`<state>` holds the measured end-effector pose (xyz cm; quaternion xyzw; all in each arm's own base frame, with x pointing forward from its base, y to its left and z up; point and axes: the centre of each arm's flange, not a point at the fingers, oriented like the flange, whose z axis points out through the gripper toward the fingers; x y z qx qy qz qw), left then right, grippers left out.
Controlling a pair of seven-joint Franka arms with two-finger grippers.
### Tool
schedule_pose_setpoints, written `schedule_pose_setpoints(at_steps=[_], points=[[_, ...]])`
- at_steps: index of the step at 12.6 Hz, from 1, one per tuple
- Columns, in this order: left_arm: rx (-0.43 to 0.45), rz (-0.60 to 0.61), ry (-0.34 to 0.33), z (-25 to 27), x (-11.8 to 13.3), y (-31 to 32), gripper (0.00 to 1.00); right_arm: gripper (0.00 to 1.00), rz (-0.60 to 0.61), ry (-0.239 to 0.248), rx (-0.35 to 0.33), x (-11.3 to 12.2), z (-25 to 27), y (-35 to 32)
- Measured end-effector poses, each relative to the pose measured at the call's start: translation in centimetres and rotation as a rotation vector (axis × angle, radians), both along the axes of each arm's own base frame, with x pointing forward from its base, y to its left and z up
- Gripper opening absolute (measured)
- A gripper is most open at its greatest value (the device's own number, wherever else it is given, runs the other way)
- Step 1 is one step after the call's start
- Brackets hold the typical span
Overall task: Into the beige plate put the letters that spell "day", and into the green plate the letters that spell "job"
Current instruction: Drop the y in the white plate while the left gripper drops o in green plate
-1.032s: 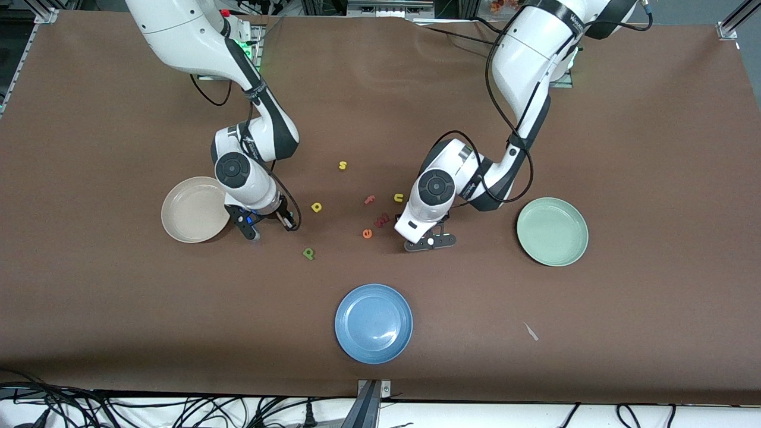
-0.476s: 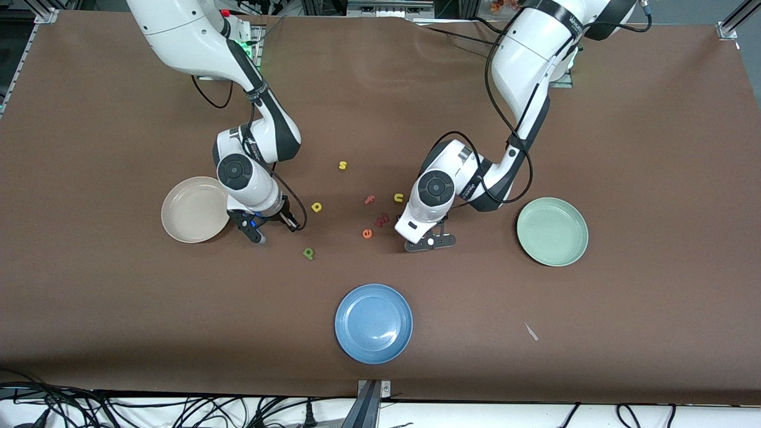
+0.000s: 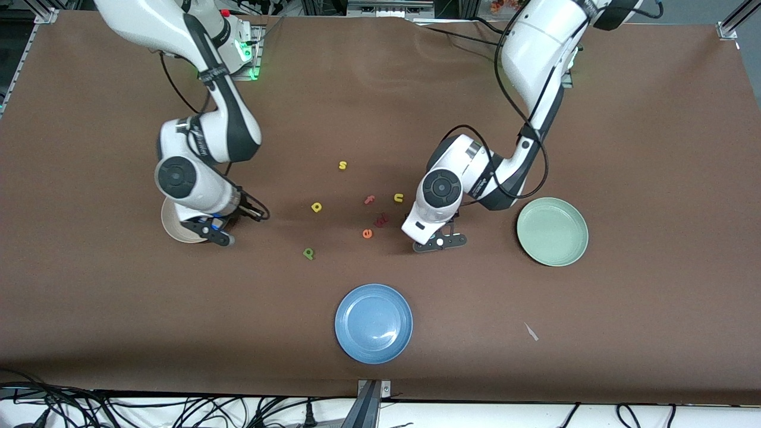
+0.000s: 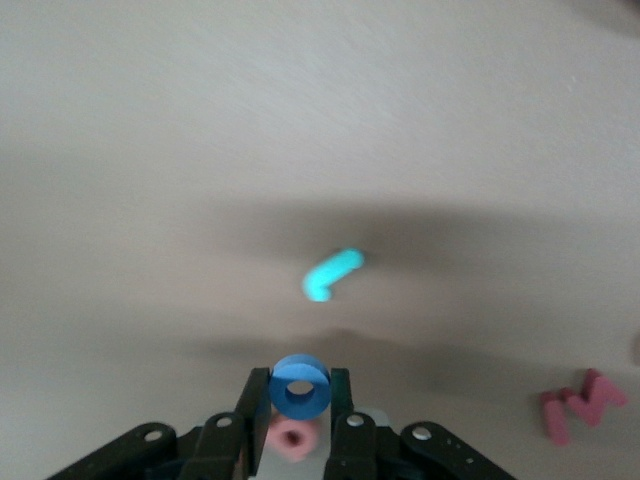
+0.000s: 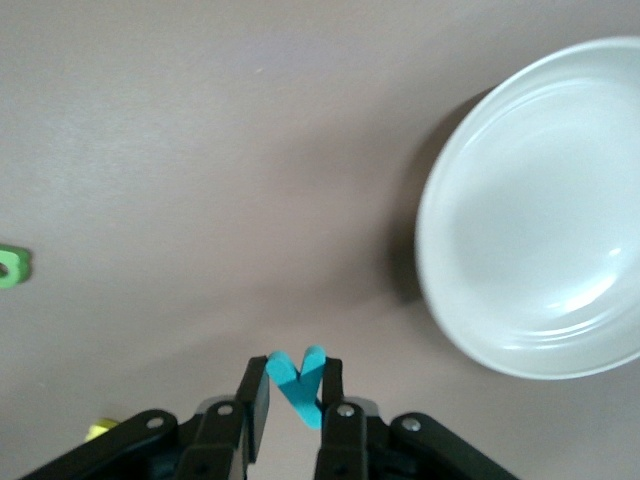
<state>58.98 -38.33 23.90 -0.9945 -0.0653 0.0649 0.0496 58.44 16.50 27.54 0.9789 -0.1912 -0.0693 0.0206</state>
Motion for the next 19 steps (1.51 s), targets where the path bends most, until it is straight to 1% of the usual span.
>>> schedule_pose_setpoints(at_steps=[2, 3, 5, 7, 9, 10, 12, 14, 15, 16, 17, 19], points=[[0.049, -0.019, 0.012, 3.0, 0.4, 1.9, 0.26, 0.25, 0.084, 0.01, -0.002, -0.7, -0.1, -2.9], [0.062, -0.024, 0.027, 4.1, 0.8, 3.2, 0.26, 0.25, 0.131, 0.006, 0.002, -1.1, -0.2, -4.8], [0.083, -0.034, 0.082, 5.3, 1.8, 6.7, 0.26, 0.25, 0.227, -0.034, 0.008, -2.2, -1.0, -9.4], [0.098, -0.015, 0.131, 5.5, 2.6, 10.2, 0.26, 0.25, 0.338, -0.072, 0.004, -3.9, -2.4, -13.7], [0.102, 0.009, 0.159, 5.3, 3.5, 13.2, 0.26, 0.25, 0.404, -0.077, 0.0, -5.0, -3.4, -15.8], [0.1, 0.015, 0.176, 5.0, 3.9, 15.1, 0.26, 0.31, 0.401, -0.071, 0.002, -5.2, -3.7, -16.0], [0.134, 0.02, 0.2, 3.8, 4.4, 18.9, 0.26, 0.53, 0.34, -0.074, 0.0, -5.2, -3.5, -15.2], [0.17, 0.029, 0.23, 2.1, 4.2, 22.2, 0.26, 0.76, 0.256, -0.067, 0.009, -4.7, -2.9, -11.4], [0.18, 0.033, 0.244, 1.4, 4.1, 23.1, 0.26, 0.88, 0.228, -0.063, 0.016, -4.5, -2.3, -9.0], [0.182, 0.036, 0.253, 0.6, 4.0, 23.9, 0.26, 0.97, 0.219, -0.063, 0.023, -4.5, -1.9, -6.7], [0.177, 0.035, 0.256, -0.4, 4.0, 24.7, 0.26, 1.0, 0.233, -0.061, 0.032, -4.8, -1.8, -4.5], [0.16, 0.041, 0.252, -2.9, 3.9, 26.4, 0.26, 1.0, 0.244, -0.056, 0.045, -5.6, -2.2, -0.7]])
